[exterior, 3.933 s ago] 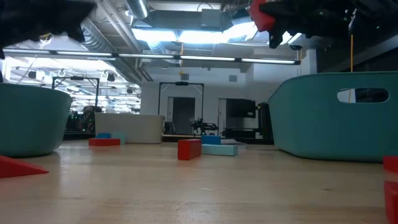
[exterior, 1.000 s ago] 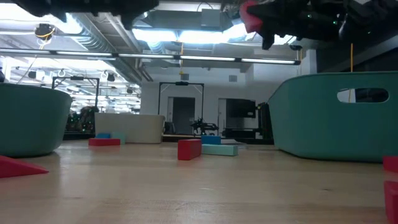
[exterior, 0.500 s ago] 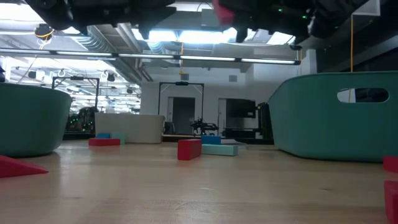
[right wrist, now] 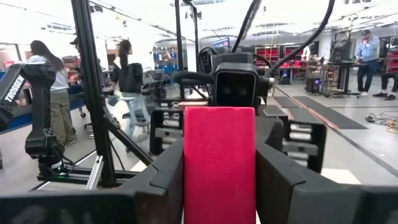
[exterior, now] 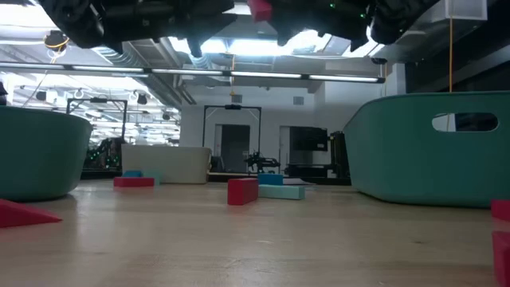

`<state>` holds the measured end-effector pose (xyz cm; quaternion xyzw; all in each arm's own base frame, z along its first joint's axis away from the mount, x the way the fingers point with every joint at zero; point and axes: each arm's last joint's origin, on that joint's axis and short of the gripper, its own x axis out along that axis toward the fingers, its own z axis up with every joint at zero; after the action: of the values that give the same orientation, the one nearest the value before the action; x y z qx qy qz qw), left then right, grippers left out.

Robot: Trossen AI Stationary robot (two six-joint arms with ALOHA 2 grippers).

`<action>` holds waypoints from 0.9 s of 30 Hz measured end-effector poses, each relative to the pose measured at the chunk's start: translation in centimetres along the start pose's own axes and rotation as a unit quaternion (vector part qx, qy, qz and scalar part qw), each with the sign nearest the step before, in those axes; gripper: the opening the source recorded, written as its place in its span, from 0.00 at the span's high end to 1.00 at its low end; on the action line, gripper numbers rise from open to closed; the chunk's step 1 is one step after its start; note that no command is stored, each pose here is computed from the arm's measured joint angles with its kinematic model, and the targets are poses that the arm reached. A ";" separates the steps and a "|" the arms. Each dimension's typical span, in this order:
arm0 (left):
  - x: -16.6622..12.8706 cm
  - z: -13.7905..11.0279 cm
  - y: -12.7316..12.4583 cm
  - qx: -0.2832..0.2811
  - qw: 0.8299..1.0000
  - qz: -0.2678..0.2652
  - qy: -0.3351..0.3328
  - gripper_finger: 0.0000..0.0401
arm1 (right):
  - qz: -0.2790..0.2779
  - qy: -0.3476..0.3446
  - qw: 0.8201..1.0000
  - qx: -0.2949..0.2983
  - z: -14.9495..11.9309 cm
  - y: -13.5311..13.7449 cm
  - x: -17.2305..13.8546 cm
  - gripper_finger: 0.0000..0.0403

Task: Sort & place blocks by color
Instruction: Put the red block into the gray bin

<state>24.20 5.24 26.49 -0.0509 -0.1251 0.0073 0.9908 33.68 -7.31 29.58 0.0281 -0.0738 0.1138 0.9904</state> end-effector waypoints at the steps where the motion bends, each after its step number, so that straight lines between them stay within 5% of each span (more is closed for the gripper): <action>1: 0.1 0.0 0.0 0.000 1.000 0.000 0.001 0.67 | 0.000 0.000 1.000 0.000 0.0 0.0 0.2 0.66; 27: 2.4 -0.5 -0.9 0.001 0.999 -0.031 0.008 0.67 | -0.010 -0.002 1.000 0.003 -0.2 0.0 1.3 0.66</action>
<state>26.61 4.36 26.72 -0.0462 -0.1183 -0.0238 0.9916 34.91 -7.00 29.61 0.0320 -0.0756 0.1044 0.9911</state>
